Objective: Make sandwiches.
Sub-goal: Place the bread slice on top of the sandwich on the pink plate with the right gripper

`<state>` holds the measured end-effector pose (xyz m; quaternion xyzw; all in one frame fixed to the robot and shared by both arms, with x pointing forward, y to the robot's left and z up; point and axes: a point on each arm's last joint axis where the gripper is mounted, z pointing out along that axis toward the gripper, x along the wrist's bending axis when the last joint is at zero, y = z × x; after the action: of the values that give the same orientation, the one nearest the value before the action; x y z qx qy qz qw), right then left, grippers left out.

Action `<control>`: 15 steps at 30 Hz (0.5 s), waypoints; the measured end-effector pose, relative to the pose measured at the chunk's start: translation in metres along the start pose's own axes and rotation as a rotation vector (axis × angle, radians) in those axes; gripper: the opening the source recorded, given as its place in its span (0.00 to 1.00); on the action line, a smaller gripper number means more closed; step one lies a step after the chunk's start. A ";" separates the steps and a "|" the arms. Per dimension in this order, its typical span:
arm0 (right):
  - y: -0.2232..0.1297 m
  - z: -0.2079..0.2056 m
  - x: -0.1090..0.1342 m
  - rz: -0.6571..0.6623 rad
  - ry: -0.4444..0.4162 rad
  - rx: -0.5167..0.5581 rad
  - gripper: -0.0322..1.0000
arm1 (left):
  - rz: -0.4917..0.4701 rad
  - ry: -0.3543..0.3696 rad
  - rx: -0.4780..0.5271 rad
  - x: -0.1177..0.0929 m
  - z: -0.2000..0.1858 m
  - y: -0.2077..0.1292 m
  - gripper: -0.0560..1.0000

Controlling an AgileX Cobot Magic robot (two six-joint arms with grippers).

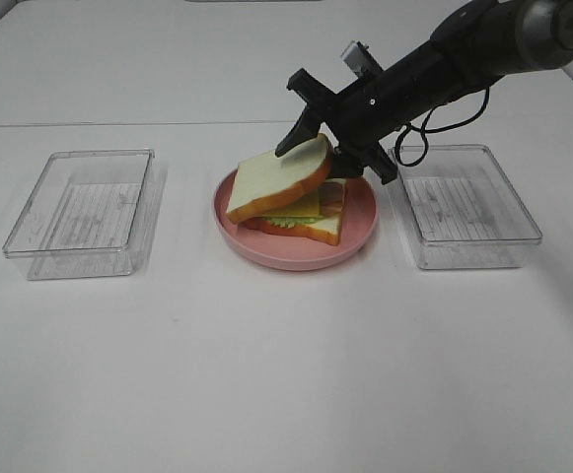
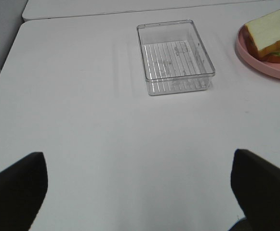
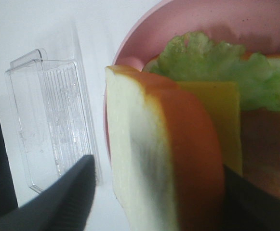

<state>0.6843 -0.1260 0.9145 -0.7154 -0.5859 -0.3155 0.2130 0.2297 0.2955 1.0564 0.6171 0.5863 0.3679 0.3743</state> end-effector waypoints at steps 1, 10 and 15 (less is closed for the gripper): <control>0.000 0.000 -0.001 -0.013 -0.013 0.001 0.69 | 0.000 0.000 0.000 0.000 0.000 0.000 0.98; -0.001 -0.011 0.000 -0.088 -0.097 -0.006 0.78 | 0.000 0.000 0.000 0.000 0.000 0.000 0.98; 0.003 -0.032 0.009 -0.169 -0.206 -0.042 0.78 | 0.000 0.000 0.000 0.000 0.000 0.000 0.98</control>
<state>0.6816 -0.1415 0.9433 -0.6966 -0.6560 -0.2693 0.1093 0.2297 0.2955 1.0564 0.6171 0.5863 0.3679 0.3743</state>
